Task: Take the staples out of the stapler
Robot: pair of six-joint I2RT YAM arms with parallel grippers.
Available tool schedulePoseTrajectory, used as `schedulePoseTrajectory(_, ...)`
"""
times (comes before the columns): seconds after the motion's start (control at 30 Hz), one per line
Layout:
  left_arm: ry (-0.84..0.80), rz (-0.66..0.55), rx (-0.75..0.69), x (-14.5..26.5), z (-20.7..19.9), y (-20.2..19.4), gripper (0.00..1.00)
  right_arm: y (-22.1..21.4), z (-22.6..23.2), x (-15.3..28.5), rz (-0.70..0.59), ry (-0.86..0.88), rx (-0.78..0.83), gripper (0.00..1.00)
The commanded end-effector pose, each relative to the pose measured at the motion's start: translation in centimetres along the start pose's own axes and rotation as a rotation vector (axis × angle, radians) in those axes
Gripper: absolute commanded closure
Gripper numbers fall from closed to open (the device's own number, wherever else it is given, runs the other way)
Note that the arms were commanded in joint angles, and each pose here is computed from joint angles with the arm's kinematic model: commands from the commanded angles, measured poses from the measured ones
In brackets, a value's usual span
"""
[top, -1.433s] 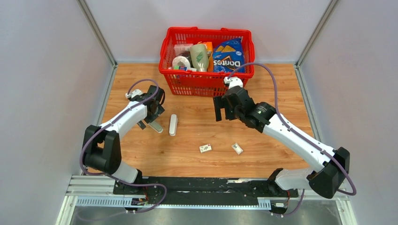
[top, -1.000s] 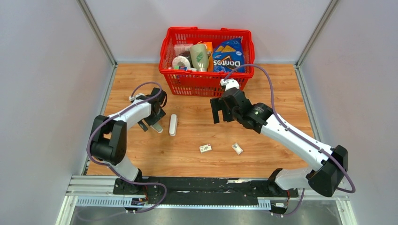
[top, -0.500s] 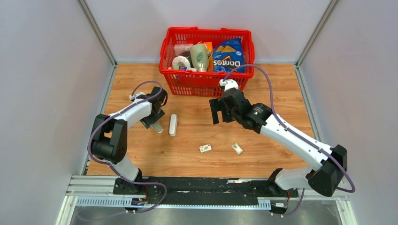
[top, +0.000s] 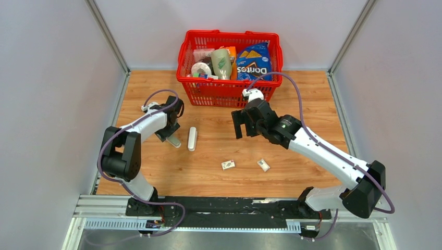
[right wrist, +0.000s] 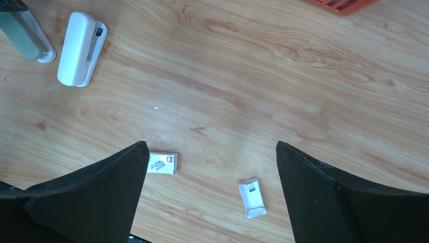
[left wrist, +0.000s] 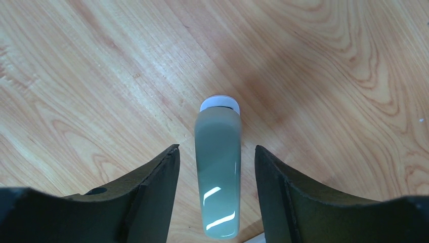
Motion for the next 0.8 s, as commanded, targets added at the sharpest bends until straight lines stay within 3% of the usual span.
schedulePoseTrajectory(0.0,0.006,-0.027,0.039,-0.3,-0.2,0.8,0.38,0.2,0.8,-0.2,-0.007,0.022,0.008,0.00)
schedulePoseTrajectory(0.33,0.013,-0.011,0.051,-0.9,-0.2,0.5,0.48,0.2,1.0,-0.3,-0.007,0.020,0.017,0.00)
schedulePoseTrajectory(0.47,0.012,-0.012,0.048,-1.1,-0.1,0.3,0.68,0.0,1.1,-0.3,-0.002,0.015,0.021,0.00)
schedulePoseTrajectory(0.5,0.007,-0.014,0.043,-1.1,-0.1,0.3,0.86,0.0,1.1,-0.2,-0.005,0.017,0.021,0.00)
schedulePoseTrajectory(0.57,-0.006,-0.021,0.038,-0.9,0.1,0.3,1.00,0.0,1.0,-0.2,-0.003,0.012,0.022,0.00)
schedulePoseTrajectory(0.77,-0.093,-0.067,-0.036,0.7,0.0,1.5,1.00,0.1,1.0,0.2,-0.011,0.009,0.019,0.00)
Point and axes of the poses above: each gripper's point midway between its finger pads, its own x axis back along the fingers, its own z axis along the line the jaws close on, y = z × x, the point moved 4 cm from there along x, back along the fingers, and after that the axes turned 6 degrees about -x, right-handed, at the moved point
